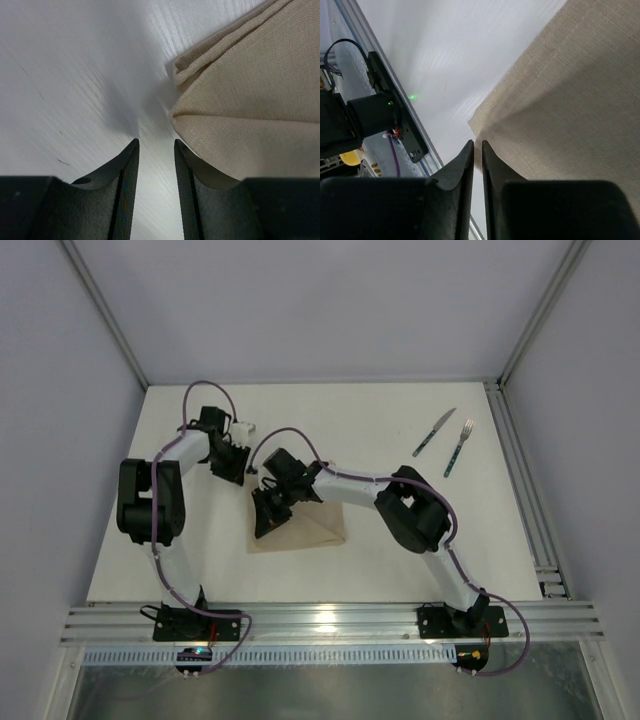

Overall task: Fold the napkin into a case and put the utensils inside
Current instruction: Fold the top corner of the smaller-rectangle-folded napkin at the center of the board, then pick up the upper triangle-folded napkin from the center of the board.

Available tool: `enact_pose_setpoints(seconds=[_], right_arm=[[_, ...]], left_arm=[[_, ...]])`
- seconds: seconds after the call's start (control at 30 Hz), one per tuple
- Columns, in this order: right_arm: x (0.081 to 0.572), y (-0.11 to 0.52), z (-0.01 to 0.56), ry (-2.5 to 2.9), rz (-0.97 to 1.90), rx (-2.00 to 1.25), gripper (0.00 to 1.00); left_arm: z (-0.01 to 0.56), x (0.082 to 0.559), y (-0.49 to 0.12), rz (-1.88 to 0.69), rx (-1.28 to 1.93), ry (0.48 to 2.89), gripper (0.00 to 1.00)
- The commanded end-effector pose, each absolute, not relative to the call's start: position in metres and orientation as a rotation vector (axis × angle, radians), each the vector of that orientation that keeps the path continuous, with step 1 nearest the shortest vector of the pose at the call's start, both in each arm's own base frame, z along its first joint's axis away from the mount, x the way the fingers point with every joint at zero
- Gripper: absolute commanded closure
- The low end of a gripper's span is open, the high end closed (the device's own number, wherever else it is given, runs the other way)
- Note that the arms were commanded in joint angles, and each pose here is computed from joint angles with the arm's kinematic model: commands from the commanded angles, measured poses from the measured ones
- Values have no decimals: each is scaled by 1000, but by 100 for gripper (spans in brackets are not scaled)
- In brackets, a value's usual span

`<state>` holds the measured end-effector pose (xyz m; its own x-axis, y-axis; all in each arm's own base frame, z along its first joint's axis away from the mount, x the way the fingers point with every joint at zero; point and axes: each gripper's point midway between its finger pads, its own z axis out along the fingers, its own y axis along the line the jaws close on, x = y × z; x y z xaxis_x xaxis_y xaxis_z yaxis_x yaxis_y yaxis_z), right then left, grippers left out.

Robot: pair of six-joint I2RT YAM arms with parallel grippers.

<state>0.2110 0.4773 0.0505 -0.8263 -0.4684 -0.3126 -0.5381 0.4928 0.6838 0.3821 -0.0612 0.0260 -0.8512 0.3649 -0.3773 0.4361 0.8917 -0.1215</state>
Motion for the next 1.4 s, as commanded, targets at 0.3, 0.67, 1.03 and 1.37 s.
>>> enact_pose_setpoints(seconds=[0.3, 0.67, 1.03, 1.37], right_arm=[[207, 482, 117, 2416, 1272, -1058, 60], [269, 318, 96, 2559, 996, -513, 56], [277, 271, 52, 2638, 918, -342, 57], [280, 261, 27, 2686, 856, -257, 59]], left_arm=[[61, 394, -58, -268, 579, 2642, 61], [137, 329, -51, -306, 737, 2552, 56], [91, 217, -127, -243, 1571, 2374, 39], [76, 209, -164, -268, 1770, 2171, 37]])
